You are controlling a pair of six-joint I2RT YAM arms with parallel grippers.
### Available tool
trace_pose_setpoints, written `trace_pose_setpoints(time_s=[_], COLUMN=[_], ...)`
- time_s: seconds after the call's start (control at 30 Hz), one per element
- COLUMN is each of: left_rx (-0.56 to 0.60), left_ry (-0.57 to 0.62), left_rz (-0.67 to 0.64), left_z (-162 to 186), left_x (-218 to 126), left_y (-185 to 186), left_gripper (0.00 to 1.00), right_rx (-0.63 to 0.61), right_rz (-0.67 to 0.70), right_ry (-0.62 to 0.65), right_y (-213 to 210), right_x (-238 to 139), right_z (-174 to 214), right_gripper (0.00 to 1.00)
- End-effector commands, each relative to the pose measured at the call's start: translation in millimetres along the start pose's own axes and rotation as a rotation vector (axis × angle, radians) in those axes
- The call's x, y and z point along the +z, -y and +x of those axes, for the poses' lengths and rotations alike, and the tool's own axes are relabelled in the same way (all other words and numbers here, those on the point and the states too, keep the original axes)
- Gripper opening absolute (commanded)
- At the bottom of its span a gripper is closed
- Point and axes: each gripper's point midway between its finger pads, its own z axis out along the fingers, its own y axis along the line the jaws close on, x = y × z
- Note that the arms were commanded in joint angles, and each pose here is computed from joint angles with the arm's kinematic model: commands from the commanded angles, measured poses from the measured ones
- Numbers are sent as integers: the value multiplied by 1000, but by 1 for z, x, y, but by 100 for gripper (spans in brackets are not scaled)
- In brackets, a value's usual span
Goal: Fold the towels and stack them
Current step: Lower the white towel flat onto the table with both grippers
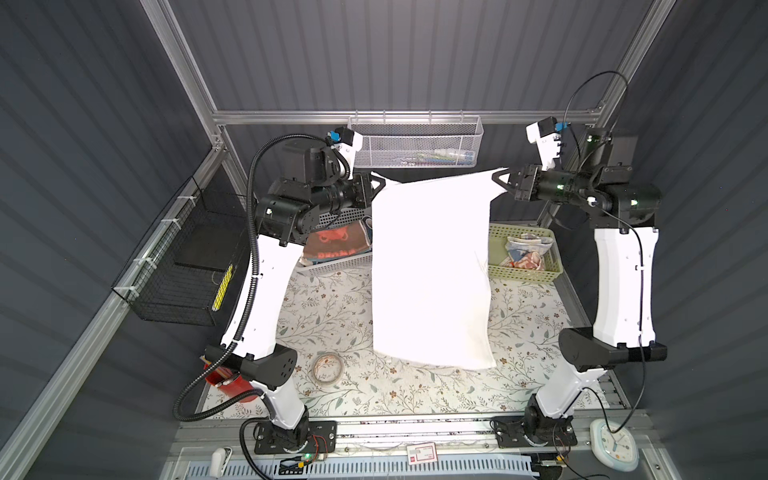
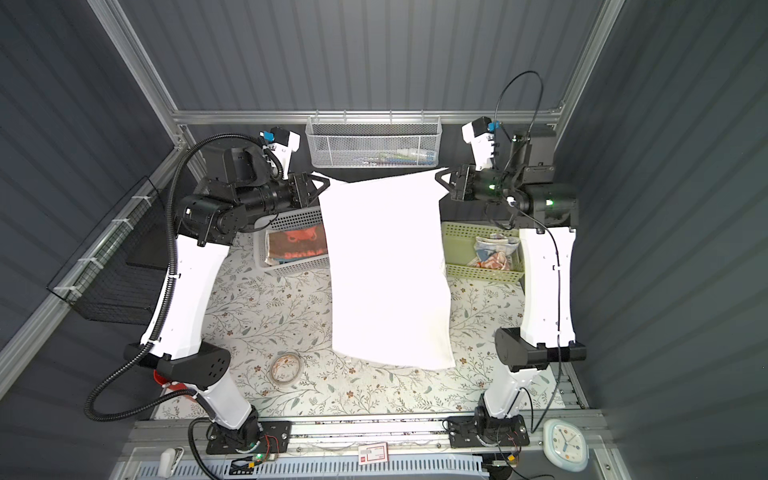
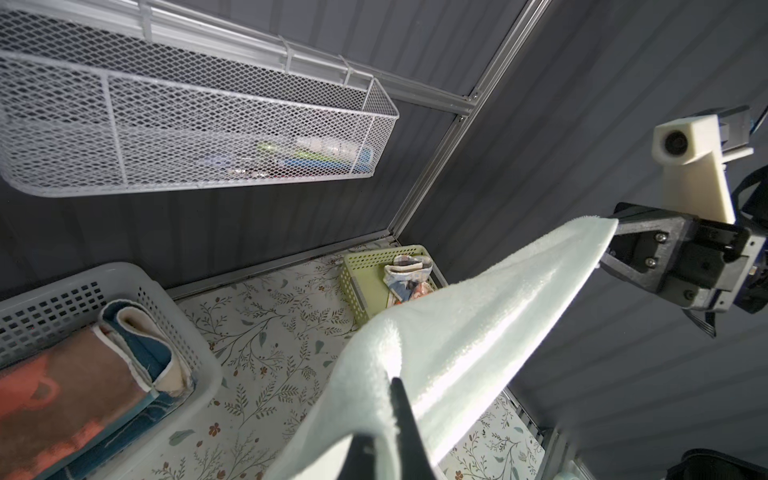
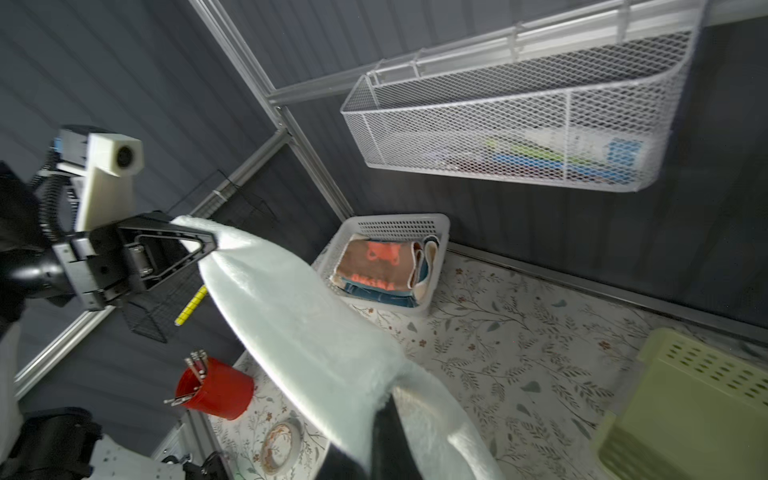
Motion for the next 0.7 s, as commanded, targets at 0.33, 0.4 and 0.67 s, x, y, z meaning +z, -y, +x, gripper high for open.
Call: trace_pose_setpoints(time_s=[0.33, 0.4, 0.67], left_rx=[123, 135, 146], left_ry=[344, 361, 354], left_rz=[260, 259, 110], left_z=[-64, -66, -68], left_x=[-159, -170, -164], left_y=[121, 126, 102], left_gripper=[0, 0, 0], right_rx=[-321, -332, -283], right_rz=[-153, -153, -91], right_ry=[350, 372, 377], right_y=[-179, -186, -157], right_x=[-165, -172, -153], right_z=[-22, -23, -40], right_gripper=[0, 0, 0])
